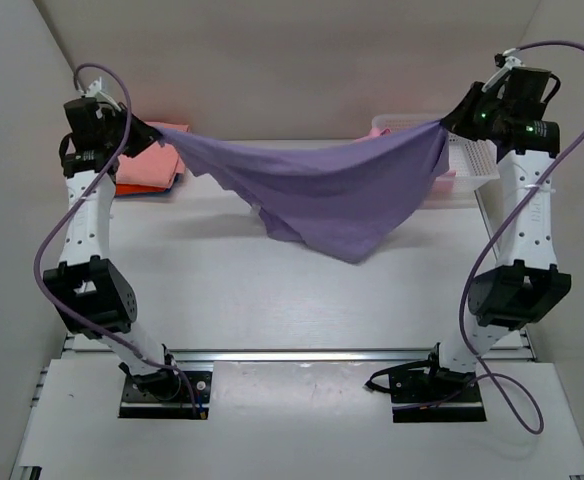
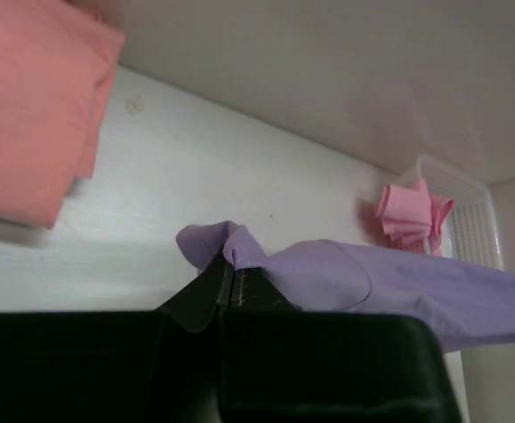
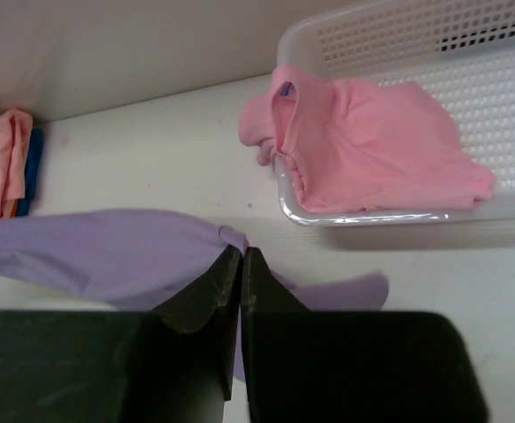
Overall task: Fold and stack the t-shirts
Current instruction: Flatten out the tshirt
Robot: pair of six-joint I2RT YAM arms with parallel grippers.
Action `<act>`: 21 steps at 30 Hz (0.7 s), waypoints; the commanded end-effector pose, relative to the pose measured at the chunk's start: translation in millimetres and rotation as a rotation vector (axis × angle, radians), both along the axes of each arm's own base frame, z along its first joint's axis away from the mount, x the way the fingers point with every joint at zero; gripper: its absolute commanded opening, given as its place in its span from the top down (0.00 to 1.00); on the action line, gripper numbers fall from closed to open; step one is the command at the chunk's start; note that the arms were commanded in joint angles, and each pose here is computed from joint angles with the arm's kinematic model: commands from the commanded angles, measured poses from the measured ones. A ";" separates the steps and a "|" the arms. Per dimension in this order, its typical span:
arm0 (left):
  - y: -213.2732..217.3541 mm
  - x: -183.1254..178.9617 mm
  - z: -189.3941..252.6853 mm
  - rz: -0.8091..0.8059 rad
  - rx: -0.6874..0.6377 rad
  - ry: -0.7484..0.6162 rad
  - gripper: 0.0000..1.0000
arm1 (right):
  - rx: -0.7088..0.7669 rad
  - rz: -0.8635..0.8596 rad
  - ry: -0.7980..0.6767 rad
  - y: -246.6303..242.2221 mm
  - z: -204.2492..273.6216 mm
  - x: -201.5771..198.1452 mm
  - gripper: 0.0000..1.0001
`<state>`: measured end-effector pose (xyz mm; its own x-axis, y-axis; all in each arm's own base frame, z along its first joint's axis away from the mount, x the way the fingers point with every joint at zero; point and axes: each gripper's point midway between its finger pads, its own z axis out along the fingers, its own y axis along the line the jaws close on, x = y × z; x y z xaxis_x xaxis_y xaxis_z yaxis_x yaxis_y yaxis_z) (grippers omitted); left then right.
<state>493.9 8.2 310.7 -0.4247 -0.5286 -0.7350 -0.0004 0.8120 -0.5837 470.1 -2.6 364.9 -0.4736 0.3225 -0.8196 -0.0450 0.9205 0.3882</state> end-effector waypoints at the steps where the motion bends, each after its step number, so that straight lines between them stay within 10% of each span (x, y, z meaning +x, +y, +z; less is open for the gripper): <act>1: 3.9 -28.6 117.3 0.041 0.102 -0.281 1.00 | -0.061 -0.079 -0.241 -13.3 83.3 -29.7 0.99; 12: 8.5 -121.7 -68.5 0.149 0.140 0.013 1.00 | -0.100 -0.049 0.118 -6.1 -79.0 -130.5 1.00; 21: 10.0 -112.4 21.8 0.190 0.145 -0.115 1.00 | -0.104 -0.007 -0.141 8.9 18.6 -154.7 1.00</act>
<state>372.2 17.9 263.0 -0.3730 -0.5112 -0.7743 -0.1781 0.8585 -0.4810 313.5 3.5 304.1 -0.5567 0.2775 -0.7830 0.0128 0.9453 0.3259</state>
